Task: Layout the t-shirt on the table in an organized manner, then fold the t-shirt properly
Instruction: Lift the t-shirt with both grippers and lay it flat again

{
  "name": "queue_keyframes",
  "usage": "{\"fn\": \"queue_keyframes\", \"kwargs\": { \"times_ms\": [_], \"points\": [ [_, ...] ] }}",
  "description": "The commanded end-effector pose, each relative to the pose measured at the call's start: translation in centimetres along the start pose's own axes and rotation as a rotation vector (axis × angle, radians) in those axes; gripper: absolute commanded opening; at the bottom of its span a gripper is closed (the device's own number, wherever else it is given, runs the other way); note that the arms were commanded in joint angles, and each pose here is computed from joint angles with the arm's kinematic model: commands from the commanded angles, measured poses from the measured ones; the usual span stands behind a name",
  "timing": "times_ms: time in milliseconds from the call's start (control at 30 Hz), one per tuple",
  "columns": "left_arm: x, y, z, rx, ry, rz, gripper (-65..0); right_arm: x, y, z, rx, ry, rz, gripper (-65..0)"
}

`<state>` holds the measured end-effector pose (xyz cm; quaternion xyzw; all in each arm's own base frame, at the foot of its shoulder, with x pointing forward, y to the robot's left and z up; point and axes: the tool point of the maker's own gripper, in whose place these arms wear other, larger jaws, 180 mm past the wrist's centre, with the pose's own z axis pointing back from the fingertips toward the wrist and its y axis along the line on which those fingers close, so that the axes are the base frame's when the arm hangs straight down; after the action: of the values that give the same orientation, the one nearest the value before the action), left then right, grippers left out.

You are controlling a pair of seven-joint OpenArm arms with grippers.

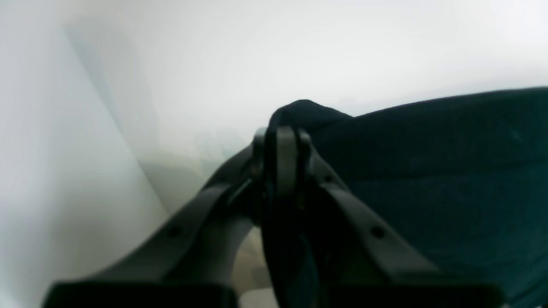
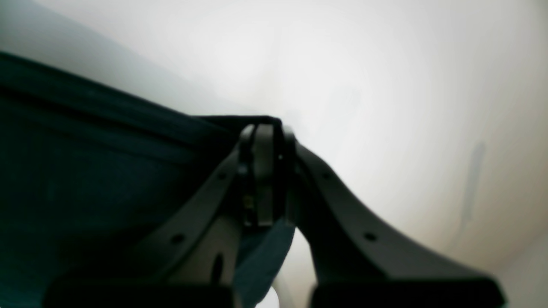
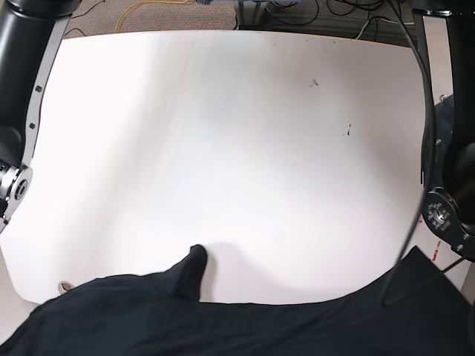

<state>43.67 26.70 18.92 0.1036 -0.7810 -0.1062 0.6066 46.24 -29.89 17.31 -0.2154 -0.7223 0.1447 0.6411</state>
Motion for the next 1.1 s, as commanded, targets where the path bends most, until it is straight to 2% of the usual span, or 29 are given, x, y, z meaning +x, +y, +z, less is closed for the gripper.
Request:
{"fn": "queue_keyframes", "kwargs": {
  "times_ms": [0,233,367,467,700,833,1067],
  "points": [
    [-0.5,-0.2,0.3,0.009,-0.003,-0.018,-65.0,-0.3,-0.8,1.0,-0.032,-0.003,0.042,-64.7],
    [-6.8,-2.8,1.2,-0.019,0.105,-0.053,-65.0,-7.8,1.8,3.0,-0.016,0.094,0.041,-64.7],
    [-11.0,-5.0,2.4,-0.072,0.164,-0.06,-65.0,-13.6,4.2,5.0,0.013,0.187,0.05,-64.7],
    [-14.8,-6.5,3.7,-0.11,0.231,-0.049,-65.0,-17.7,6.8,6.5,0.053,0.252,0.011,-64.7],
    [-23.9,-8.5,8.8,-0.155,0.419,-0.003,-65.0,-27.0,11.6,12.2,0.13,0.435,-0.069,-64.8],
    [-29.0,-9.2,12.9,-0.173,0.542,0.037,-65.0,-31.9,15.1,16.1,0.182,0.534,-0.136,-64.8],
    [-35.6,-9.4,20.1,-0.179,0.742,0.108,-65.0,-36.9,20.8,22.3,0.27,0.622,-0.247,-64.8]
  ]
}}
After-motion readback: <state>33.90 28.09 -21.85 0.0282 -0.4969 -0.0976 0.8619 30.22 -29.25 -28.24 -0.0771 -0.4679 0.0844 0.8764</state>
